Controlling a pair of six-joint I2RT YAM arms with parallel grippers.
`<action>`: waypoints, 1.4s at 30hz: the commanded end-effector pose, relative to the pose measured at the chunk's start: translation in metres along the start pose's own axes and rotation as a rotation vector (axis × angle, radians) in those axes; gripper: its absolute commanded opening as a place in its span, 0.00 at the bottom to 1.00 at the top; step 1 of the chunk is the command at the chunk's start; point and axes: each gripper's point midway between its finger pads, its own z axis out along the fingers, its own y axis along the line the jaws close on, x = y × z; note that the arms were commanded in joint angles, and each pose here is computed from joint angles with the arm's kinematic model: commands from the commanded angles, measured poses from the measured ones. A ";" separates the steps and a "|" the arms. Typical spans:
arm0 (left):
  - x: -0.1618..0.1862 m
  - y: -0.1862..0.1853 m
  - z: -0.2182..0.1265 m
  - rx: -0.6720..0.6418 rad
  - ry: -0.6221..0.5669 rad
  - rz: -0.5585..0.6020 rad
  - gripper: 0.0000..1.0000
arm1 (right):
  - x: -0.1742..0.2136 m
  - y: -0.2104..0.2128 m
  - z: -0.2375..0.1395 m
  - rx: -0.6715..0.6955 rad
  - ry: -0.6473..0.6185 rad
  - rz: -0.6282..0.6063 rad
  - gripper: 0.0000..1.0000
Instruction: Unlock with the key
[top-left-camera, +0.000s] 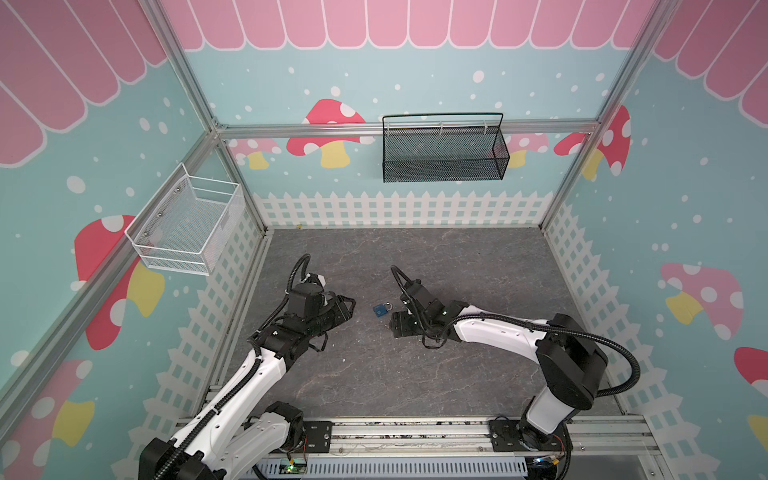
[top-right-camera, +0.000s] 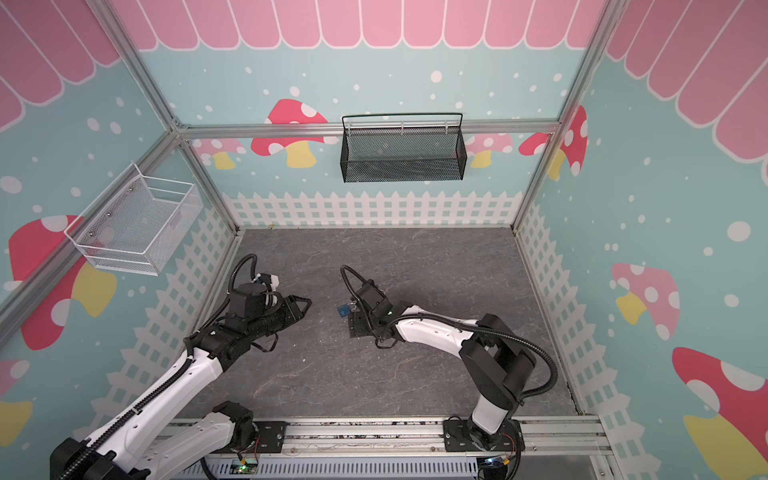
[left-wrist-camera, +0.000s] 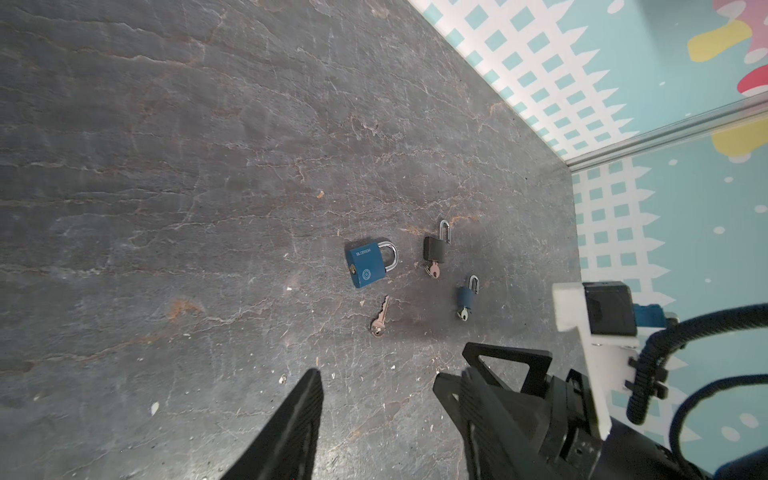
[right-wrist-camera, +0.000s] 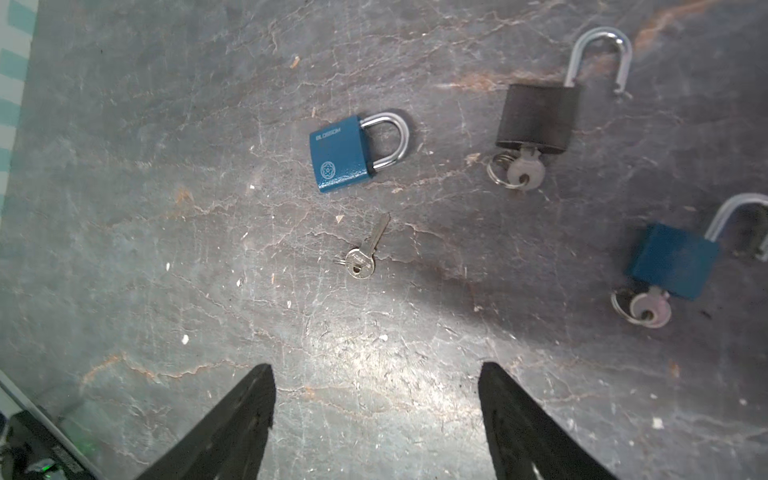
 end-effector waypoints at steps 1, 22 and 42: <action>-0.006 0.001 -0.002 0.013 -0.030 -0.024 0.53 | 0.000 0.009 0.007 -0.007 0.005 -0.032 0.76; -0.018 0.031 -0.008 -0.044 -0.095 -0.099 0.53 | -0.003 0.021 0.067 0.161 0.043 0.050 0.64; -0.013 0.030 0.002 -0.020 -0.045 -0.116 0.53 | 0.016 -0.020 0.051 0.319 0.044 -0.005 0.53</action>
